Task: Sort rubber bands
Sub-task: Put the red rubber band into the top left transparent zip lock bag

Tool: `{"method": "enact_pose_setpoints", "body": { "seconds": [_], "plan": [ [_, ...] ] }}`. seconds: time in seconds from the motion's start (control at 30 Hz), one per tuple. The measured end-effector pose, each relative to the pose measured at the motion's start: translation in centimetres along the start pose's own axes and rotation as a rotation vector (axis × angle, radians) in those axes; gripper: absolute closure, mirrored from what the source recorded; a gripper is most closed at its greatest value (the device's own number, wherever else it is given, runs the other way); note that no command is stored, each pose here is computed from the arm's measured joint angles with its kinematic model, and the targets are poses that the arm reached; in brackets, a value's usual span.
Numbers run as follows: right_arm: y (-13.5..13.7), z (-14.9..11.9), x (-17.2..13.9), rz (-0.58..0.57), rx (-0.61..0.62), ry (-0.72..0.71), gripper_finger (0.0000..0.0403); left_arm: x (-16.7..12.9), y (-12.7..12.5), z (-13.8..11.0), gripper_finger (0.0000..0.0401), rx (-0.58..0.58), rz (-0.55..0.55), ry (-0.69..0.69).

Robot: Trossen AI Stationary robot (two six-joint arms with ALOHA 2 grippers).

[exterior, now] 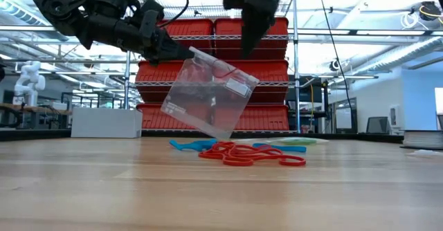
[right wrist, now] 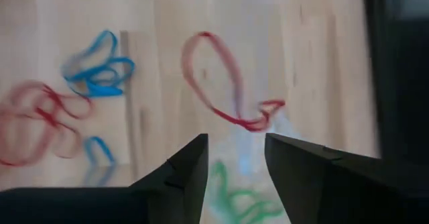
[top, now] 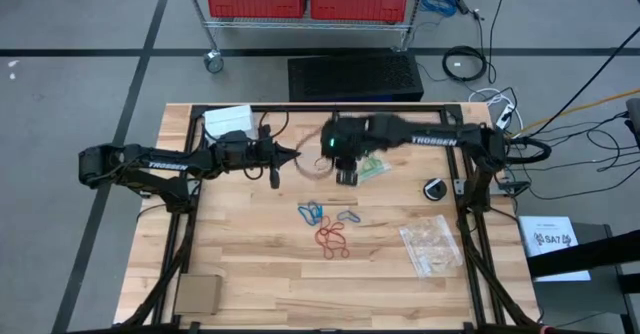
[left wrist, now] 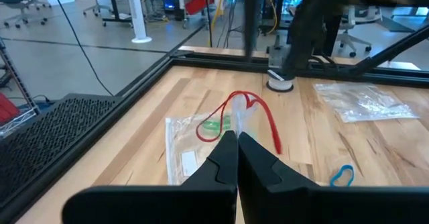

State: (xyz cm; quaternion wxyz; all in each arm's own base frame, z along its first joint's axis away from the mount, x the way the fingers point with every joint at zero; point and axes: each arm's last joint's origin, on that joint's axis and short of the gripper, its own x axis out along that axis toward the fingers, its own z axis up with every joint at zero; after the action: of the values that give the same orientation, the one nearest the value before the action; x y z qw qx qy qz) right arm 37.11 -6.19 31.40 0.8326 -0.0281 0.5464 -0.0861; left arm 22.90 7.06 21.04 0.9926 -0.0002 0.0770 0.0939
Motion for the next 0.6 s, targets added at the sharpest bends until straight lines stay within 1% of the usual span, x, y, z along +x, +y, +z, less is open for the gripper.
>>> {"method": "enact_pose_setpoints", "body": {
  "seconds": [0.1, 0.17, 0.23, 0.3, 0.4, 0.6],
  "plan": [
    [3.1, 0.1, 0.8, -0.104, -0.149, -0.020, 0.0261, 0.0, 0.0, 0.0, 0.0401, 0.000, 0.000, -0.001],
    [5.0, 0.1, 1.4, -0.167, -0.227, -0.047, 0.0261, 0.0, 0.0, 0.0, 0.0401, 0.000, 0.000, -0.001],
    [6.3, 0.0, 2.0, -0.229, -0.285, -0.074, 0.0261, 0.0, 0.0, 0.1, 0.0401, 0.001, 0.000, -0.006],
    [7.1, -0.1, 2.7, -0.266, -0.319, -0.103, 0.0261, 0.0, 0.0, 0.1, 0.0401, 0.002, 0.000, -0.012],
    [7.1, -0.2, 3.6, -0.301, -0.323, -0.127, 0.0261, 0.0, 0.0, 0.2, 0.0401, 0.003, 0.001, -0.017],
    [5.6, -0.5, 4.7, -0.325, -0.294, -0.123, 0.0269, 0.0, 0.0, 0.2, 0.0401, 0.003, 0.000, -0.017]
  ]
}}
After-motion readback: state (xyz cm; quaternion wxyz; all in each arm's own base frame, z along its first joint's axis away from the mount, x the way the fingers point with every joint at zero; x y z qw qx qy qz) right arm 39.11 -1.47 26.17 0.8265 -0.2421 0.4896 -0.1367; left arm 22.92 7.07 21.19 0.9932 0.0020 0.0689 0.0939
